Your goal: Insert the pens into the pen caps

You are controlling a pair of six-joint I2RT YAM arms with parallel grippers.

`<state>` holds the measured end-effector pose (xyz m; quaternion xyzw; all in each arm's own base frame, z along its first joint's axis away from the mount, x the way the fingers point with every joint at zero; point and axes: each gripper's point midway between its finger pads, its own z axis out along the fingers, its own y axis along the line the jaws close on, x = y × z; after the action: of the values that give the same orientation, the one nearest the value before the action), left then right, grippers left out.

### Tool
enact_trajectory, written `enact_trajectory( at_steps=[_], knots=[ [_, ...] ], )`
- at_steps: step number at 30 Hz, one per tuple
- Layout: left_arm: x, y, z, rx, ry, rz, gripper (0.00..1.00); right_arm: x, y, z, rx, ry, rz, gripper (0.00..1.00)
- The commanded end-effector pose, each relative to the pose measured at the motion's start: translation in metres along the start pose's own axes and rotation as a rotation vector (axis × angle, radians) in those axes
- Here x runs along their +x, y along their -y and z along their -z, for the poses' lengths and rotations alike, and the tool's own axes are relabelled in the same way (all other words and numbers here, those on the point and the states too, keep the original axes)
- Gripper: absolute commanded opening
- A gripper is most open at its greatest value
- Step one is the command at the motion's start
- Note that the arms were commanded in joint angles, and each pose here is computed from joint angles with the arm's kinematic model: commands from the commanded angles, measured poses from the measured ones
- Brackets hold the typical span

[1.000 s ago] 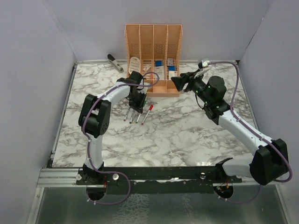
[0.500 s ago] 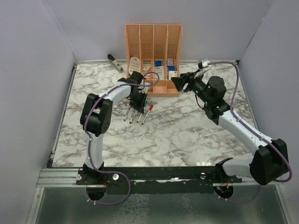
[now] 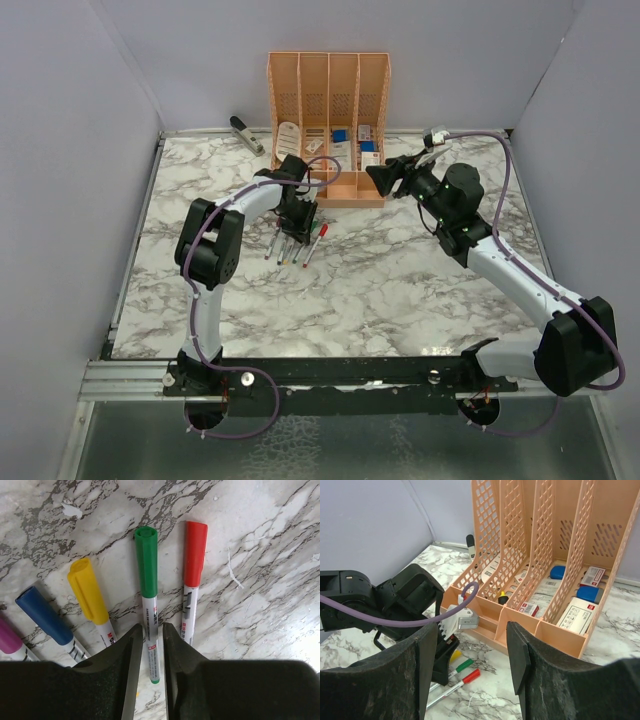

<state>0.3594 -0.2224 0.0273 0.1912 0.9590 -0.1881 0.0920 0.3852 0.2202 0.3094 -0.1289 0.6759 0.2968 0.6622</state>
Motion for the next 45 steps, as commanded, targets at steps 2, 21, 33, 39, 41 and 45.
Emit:
enact_trajectory(
  at_steps=[2,21,33,39,41,45],
  knots=[
    [-0.015,0.006,0.001,0.019,0.04,-0.007,0.28,0.009,0.007,-0.001,0.029,-0.012,0.006,0.57],
    [-0.064,0.016,0.089,-0.068,0.291,-0.039,0.33,0.023,0.051,0.003,0.244,-0.024,-0.03,0.6],
    [-0.042,-0.094,0.155,-0.233,0.469,0.165,0.57,0.057,0.186,0.079,0.586,-0.059,-0.241,0.6],
    [-0.022,-0.156,0.198,-0.338,0.62,0.291,0.99,0.064,0.217,0.11,0.744,-0.054,-0.226,0.6],
    [-0.011,-0.178,0.209,-0.367,0.672,0.342,0.99,0.064,0.228,0.122,0.769,-0.033,-0.244,0.6],
    [0.013,-0.211,0.218,-0.405,0.723,0.421,0.99,0.069,0.25,0.148,0.859,-0.013,-0.251,0.6]
  ],
)
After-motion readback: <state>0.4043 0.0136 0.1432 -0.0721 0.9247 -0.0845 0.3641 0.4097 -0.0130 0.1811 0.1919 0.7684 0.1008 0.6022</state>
